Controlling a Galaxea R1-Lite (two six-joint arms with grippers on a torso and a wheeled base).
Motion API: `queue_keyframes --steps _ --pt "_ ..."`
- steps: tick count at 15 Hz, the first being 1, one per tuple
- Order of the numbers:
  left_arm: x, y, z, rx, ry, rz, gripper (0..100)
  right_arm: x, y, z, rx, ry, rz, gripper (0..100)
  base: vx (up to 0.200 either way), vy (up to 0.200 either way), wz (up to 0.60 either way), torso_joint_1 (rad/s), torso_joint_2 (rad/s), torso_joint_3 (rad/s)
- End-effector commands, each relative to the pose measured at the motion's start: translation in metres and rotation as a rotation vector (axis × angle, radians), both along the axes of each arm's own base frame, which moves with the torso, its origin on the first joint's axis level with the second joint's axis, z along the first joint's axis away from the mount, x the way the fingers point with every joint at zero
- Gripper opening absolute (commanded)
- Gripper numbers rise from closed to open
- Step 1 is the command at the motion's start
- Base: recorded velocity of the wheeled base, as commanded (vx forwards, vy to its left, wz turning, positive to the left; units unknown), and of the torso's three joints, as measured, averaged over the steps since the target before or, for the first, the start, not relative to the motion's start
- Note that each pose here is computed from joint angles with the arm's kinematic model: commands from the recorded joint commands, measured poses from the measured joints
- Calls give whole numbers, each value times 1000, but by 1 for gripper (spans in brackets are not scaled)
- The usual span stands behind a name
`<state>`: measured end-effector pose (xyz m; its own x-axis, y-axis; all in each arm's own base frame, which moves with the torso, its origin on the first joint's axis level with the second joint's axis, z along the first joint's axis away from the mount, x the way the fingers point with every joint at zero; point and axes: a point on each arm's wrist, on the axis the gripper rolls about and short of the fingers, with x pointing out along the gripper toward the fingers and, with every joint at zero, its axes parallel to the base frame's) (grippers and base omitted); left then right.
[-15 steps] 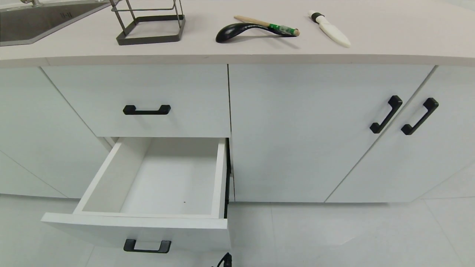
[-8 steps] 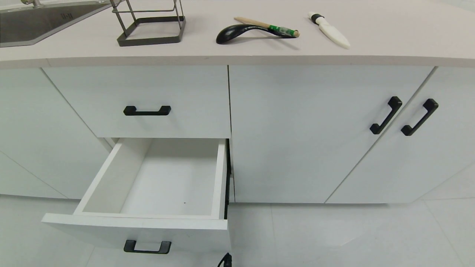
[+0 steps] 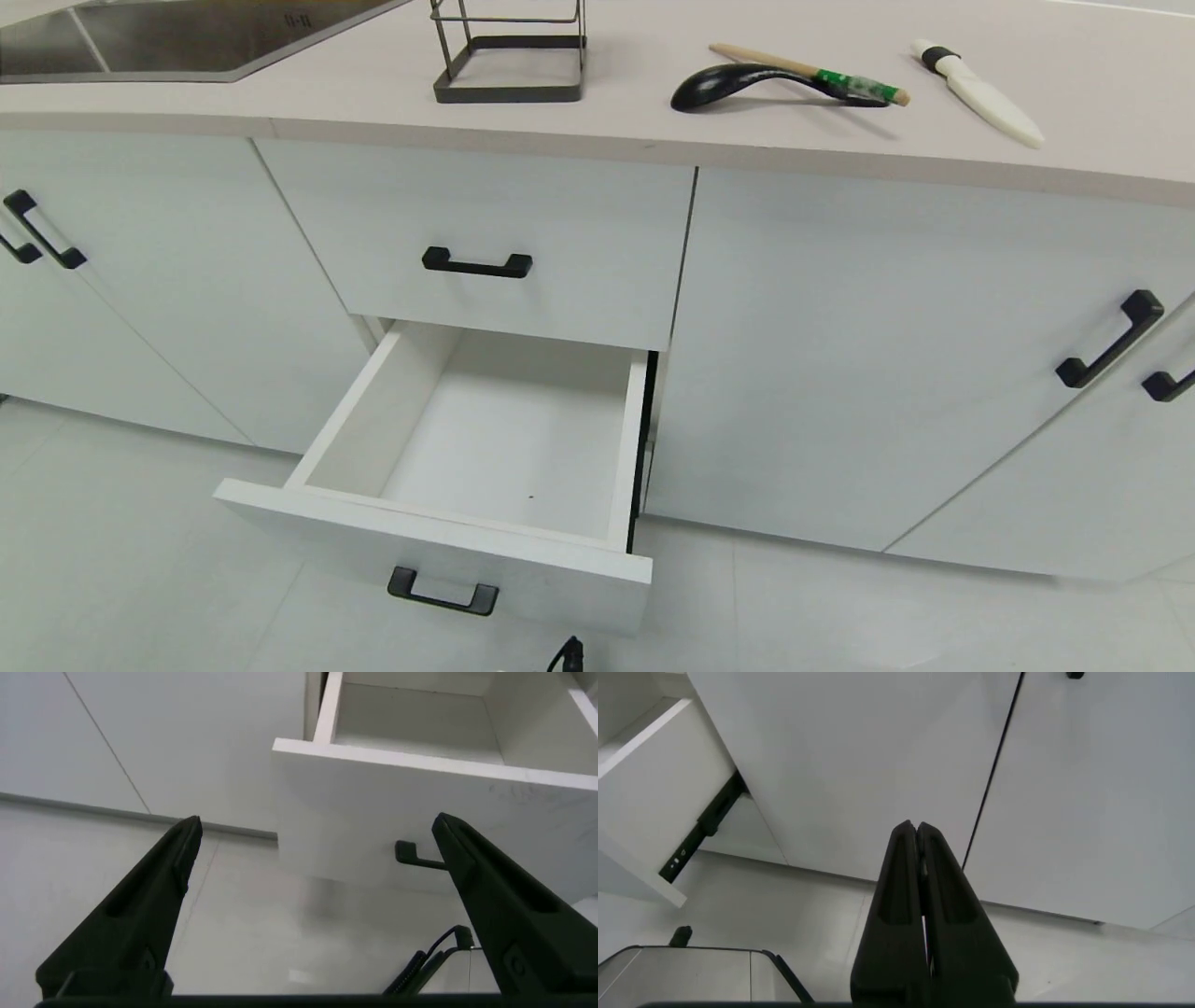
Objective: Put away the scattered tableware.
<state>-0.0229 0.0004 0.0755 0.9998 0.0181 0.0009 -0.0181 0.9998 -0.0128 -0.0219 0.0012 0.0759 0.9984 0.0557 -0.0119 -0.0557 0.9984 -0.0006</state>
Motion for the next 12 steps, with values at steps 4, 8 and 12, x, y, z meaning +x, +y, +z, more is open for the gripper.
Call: queue_keyframes --steps 4,8,12 --pt "0 0 0 -1 2 0 100 0 0 0 -3 0 1 0 0 0 -150 1 1 2" --pt "0 0 0 -1 2 0 100 0 0 0 -3 0 1 0 0 0 0 25 -42 -8" --pt "0 0 0 -12 2 2 100 0 0 0 -2 0 1 0 0 0 0 221 -88 -115"
